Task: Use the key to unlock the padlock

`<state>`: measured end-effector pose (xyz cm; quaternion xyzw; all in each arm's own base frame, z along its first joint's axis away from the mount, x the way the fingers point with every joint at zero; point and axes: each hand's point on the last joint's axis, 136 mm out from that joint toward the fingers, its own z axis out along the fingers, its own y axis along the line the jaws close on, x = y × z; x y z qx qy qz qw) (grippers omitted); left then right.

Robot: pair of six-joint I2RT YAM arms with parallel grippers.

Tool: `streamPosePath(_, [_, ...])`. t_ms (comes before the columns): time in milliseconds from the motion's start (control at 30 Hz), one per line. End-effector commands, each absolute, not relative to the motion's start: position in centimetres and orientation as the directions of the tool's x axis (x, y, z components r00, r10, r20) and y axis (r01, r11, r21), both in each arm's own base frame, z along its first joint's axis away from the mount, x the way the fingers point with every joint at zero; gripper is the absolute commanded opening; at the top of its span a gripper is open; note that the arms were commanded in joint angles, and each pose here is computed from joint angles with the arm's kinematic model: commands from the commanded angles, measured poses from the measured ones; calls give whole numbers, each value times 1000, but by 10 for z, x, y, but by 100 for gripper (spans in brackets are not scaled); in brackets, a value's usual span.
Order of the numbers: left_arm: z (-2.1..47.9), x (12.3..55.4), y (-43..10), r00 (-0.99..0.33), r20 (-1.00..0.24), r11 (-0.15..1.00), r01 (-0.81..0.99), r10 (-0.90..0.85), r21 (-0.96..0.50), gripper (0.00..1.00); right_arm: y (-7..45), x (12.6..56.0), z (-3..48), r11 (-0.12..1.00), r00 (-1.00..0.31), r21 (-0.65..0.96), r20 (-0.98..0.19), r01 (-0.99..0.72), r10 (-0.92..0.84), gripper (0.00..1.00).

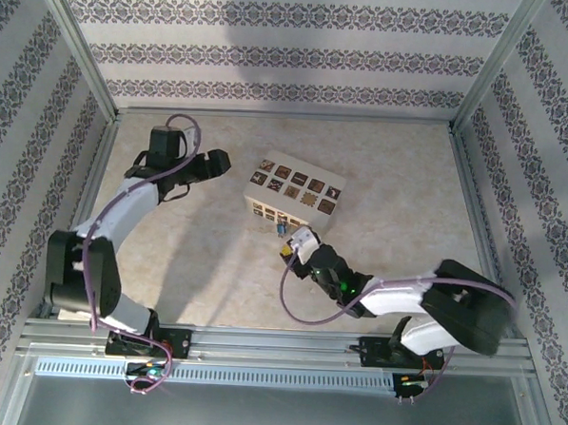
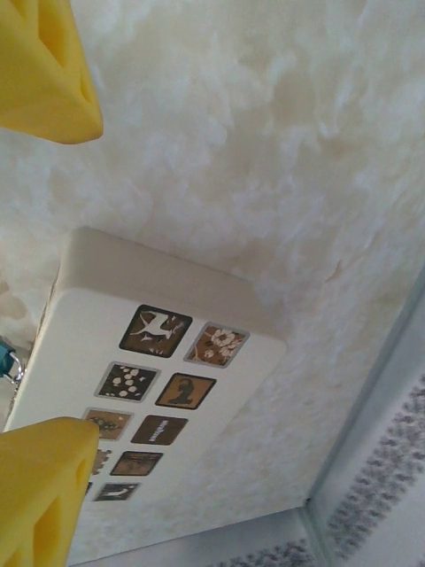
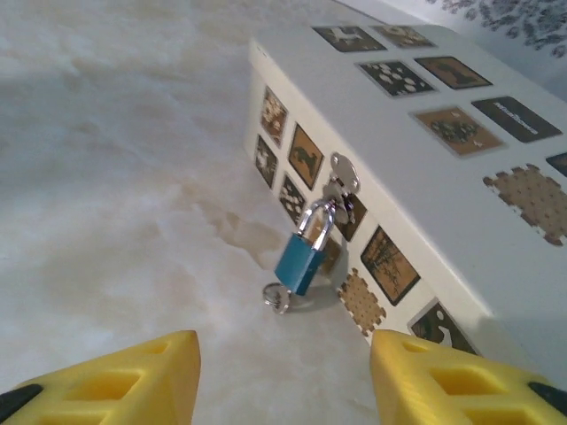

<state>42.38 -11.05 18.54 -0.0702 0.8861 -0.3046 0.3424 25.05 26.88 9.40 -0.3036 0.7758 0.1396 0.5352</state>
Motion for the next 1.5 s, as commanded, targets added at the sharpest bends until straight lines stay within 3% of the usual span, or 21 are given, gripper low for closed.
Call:
streamPosePath(0, [175, 425, -136, -830, -505, 746, 179, -236, -642, 78, 269, 234, 86, 759, -518, 194, -829, -621, -211, 58])
streamPosePath(133, [153, 438, -159, -883, -437, 722, 190, -170, -665, 77, 260, 238, 91, 733, -726, 502, -687, -460, 15, 70])
streamPosePath(267, [134, 451, -173, -905, -398, 708, 185, -147, -682, 76, 251, 245, 87, 711, -796, 607, -595, -355, 110, 73])
streamPosePath(567, [97, 452, -188, -944, -311, 708, 146, -108, -691, 70, 254, 268, 82, 712, -806, 624, -575, -321, 141, 77])
streamPosePath(867, [65, 415, -177, -963, -238, 741, 68, -127, -669, 65, 236, 297, 82, 746, -779, 589, -607, -311, 154, 80])
streamPosePath(1467, [55, 356, -168, -932, -217, 718, -62, -290, -694, 63, 235, 340, 87, 649, -721, 580, -690, -493, 69, 81])
